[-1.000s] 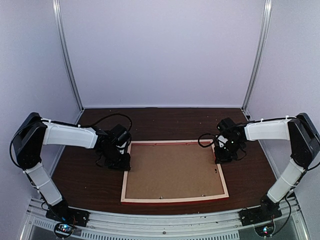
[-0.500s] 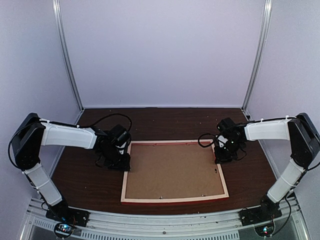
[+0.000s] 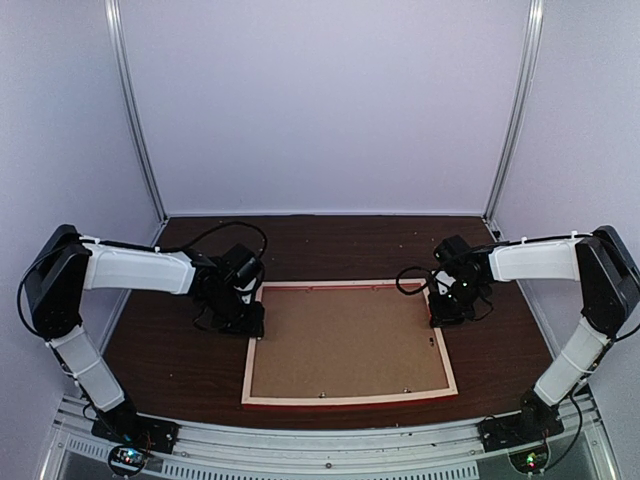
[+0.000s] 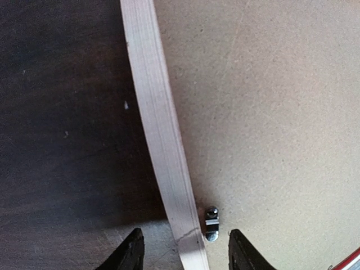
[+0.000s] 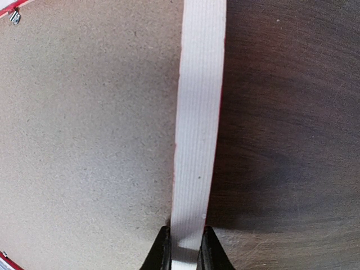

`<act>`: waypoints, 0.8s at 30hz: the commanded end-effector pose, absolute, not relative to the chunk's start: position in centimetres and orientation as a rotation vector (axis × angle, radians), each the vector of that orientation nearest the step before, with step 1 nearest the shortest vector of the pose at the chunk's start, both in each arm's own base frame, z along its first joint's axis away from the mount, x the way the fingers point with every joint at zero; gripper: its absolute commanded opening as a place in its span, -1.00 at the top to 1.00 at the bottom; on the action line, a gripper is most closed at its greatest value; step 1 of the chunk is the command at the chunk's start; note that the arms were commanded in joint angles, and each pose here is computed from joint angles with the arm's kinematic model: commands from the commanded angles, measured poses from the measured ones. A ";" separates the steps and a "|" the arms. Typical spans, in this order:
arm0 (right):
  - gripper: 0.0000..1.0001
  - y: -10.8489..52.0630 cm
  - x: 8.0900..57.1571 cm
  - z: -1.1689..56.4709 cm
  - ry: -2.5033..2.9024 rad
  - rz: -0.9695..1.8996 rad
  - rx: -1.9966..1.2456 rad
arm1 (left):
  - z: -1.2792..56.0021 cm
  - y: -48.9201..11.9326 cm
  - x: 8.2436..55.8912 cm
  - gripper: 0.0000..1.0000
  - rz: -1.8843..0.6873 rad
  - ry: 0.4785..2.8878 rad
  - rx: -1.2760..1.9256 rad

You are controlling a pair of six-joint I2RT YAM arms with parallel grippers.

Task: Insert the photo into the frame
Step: Press the fastener onto the backboard.

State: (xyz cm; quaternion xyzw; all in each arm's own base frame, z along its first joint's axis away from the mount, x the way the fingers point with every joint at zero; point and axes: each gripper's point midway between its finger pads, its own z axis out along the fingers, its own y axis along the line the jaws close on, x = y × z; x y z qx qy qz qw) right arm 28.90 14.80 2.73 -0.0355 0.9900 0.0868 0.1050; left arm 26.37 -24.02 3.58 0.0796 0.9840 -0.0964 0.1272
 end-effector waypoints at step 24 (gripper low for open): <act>0.96 14.2 27.2 1.9 2.973 0.234 -0.170 | 0.3 -22.6 25.0 0.44 -0.205 2.925 0.222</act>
